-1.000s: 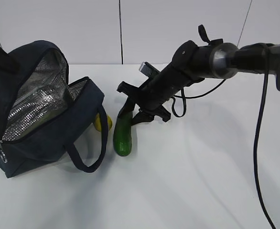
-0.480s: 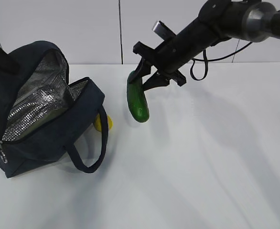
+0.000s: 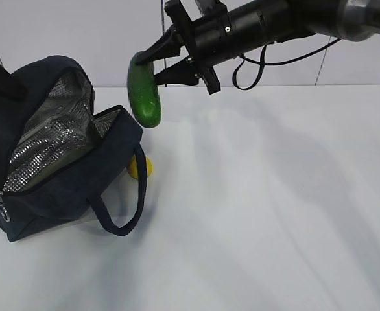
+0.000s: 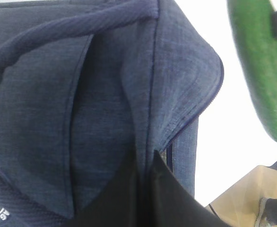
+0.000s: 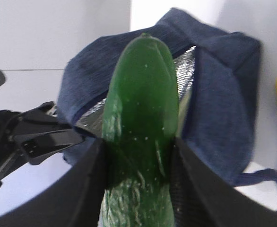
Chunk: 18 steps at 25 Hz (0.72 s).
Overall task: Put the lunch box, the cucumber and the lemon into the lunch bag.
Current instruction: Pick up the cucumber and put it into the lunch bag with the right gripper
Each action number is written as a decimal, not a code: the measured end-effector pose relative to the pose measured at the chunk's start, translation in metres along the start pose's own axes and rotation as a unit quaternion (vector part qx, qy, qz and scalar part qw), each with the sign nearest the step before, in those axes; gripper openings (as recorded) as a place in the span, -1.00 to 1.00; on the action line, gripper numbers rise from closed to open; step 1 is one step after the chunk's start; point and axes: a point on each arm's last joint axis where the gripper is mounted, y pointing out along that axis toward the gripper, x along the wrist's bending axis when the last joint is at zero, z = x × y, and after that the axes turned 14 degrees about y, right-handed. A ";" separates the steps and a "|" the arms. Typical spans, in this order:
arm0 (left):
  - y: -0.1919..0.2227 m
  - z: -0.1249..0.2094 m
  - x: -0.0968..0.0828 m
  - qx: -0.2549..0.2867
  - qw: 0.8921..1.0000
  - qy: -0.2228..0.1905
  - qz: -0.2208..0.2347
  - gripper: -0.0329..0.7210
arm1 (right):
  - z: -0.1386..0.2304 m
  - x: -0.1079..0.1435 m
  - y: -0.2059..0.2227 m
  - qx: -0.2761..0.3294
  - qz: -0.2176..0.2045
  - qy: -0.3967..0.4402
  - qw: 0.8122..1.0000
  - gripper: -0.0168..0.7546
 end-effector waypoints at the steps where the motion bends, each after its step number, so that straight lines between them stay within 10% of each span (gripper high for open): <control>1: 0.000 0.000 0.000 0.000 1.000 0.000 0.000 -0.93 | 0.003 0.003 0.004 0.005 -0.008 0.000 1.000 -0.16; 18: 0.000 -0.001 -0.001 -0.003 1.000 -0.003 0.006 -0.93 | 0.043 0.008 0.086 0.066 -0.035 0.016 0.997 -0.16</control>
